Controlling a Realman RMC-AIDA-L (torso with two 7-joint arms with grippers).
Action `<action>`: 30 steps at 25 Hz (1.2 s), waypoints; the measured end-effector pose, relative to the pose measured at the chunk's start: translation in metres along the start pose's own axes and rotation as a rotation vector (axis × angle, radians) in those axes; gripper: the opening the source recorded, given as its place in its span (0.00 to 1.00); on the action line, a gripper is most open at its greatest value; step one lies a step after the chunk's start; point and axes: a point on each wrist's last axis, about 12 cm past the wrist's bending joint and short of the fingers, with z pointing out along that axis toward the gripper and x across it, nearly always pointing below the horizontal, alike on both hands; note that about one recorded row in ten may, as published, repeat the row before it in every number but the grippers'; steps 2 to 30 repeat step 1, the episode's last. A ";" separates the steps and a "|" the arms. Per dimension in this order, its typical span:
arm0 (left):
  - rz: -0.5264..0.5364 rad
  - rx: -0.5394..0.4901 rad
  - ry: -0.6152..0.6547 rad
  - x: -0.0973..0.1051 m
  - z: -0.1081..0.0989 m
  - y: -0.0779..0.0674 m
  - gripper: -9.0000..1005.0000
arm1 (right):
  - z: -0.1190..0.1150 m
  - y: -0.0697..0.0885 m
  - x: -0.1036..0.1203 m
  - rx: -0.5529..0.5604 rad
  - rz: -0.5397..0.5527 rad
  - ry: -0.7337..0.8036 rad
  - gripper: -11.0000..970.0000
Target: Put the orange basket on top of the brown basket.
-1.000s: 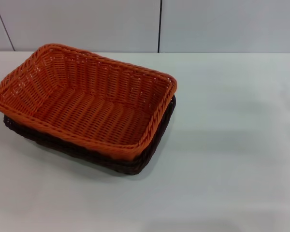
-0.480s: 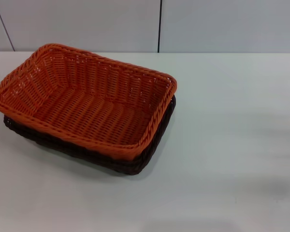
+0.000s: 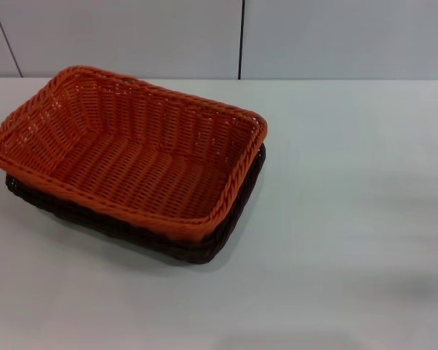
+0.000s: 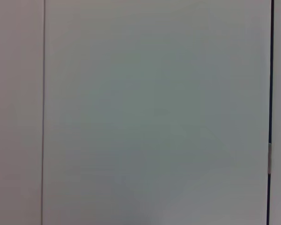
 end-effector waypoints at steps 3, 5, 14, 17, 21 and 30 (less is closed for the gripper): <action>0.001 -0.001 0.001 0.000 0.000 0.000 0.78 | 0.000 0.000 0.000 0.000 0.000 0.000 0.63; 0.001 -0.001 0.001 0.000 0.000 0.000 0.78 | 0.000 0.000 0.000 0.000 0.000 0.000 0.63; 0.001 -0.001 0.001 0.000 0.000 0.000 0.78 | 0.000 0.000 0.000 0.000 0.000 0.000 0.63; 0.001 -0.001 0.001 0.000 0.000 0.000 0.78 | 0.000 0.000 0.000 0.000 0.000 0.000 0.63; 0.001 -0.001 0.001 0.000 0.000 0.000 0.78 | 0.000 0.000 0.000 0.000 0.000 0.000 0.63; 0.001 -0.001 0.001 0.000 0.000 0.000 0.78 | 0.000 0.000 0.000 0.000 0.000 0.000 0.63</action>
